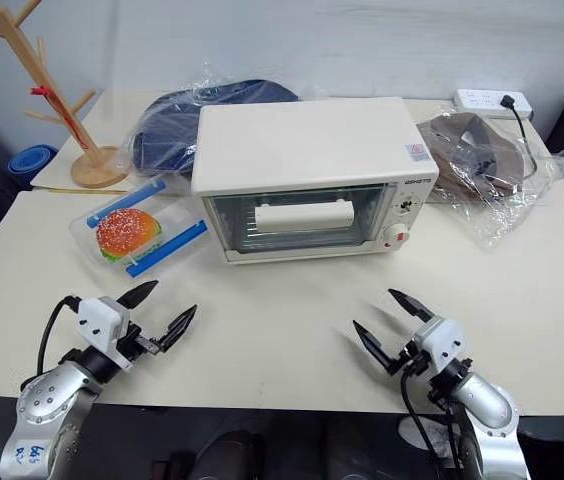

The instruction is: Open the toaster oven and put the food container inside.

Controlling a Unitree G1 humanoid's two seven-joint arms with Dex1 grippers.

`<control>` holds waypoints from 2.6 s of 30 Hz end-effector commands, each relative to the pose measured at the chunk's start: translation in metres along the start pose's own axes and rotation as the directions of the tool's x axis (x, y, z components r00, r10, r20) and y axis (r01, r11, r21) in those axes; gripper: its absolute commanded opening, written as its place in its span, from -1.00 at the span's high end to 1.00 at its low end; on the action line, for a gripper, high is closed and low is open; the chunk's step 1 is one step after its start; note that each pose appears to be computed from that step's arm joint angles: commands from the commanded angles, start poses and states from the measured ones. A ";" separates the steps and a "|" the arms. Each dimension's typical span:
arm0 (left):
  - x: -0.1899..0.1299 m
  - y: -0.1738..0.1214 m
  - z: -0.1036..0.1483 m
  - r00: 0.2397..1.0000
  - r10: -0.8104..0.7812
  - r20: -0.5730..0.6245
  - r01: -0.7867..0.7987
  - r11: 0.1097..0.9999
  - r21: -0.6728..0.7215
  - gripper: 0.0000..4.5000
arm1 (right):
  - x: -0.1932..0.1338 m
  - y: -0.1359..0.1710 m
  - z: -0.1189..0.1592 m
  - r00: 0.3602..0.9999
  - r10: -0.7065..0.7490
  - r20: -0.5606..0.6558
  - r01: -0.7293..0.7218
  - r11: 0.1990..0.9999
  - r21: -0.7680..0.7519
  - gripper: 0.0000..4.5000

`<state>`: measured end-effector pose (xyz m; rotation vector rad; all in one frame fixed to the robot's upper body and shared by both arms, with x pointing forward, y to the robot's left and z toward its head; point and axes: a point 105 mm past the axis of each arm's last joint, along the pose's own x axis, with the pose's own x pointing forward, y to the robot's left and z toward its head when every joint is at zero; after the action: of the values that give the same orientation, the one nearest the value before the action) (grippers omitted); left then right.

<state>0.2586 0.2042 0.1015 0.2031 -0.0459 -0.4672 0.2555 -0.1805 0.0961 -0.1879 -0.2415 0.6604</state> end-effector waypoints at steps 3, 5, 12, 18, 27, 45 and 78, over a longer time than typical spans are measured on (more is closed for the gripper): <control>-0.003 0.004 0.018 0.998 -0.039 0.041 0.039 0.999 0.008 -1.00 | 0.013 -0.011 0.024 0.996 0.039 0.083 -0.040 0.999 0.012 -0.98; -0.009 0.002 0.022 0.994 -0.107 0.037 0.108 0.994 -0.025 -1.00 | 0.021 -0.016 0.036 0.991 0.061 0.117 -0.063 0.998 0.015 -0.98; -0.028 0.007 0.057 0.959 -0.264 0.101 0.272 0.960 -0.072 -1.00 | 0.057 -0.038 0.073 0.971 0.144 0.189 -0.143 0.990 -0.021 -0.98; -0.028 0.007 0.073 0.952 -0.277 0.132 0.288 0.955 -0.070 -1.00 | 0.078 -0.029 0.093 0.935 0.260 0.243 -0.258 0.965 -0.038 -0.98; -0.031 0.000 0.068 0.951 -0.294 0.097 0.303 0.949 -0.090 -1.00 | 0.069 -0.003 0.094 0.891 0.408 0.199 -0.408 0.912 -0.040 -0.98; -0.017 0.006 0.078 0.919 -0.382 0.097 0.389 0.919 -0.063 -0.20 | 0.050 -0.015 0.090 0.939 0.309 0.150 -0.297 0.950 -0.095 -1.00; 0.005 0.010 0.086 0.905 -0.383 0.185 0.403 0.911 -0.086 -0.05 | 0.032 0.028 0.072 0.830 0.556 0.036 -0.536 0.814 -0.223 -1.00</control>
<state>0.2564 0.2018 0.1839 0.0510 -0.1126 -0.8720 0.2507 -0.1385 0.1575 -0.4016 -0.3038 1.1961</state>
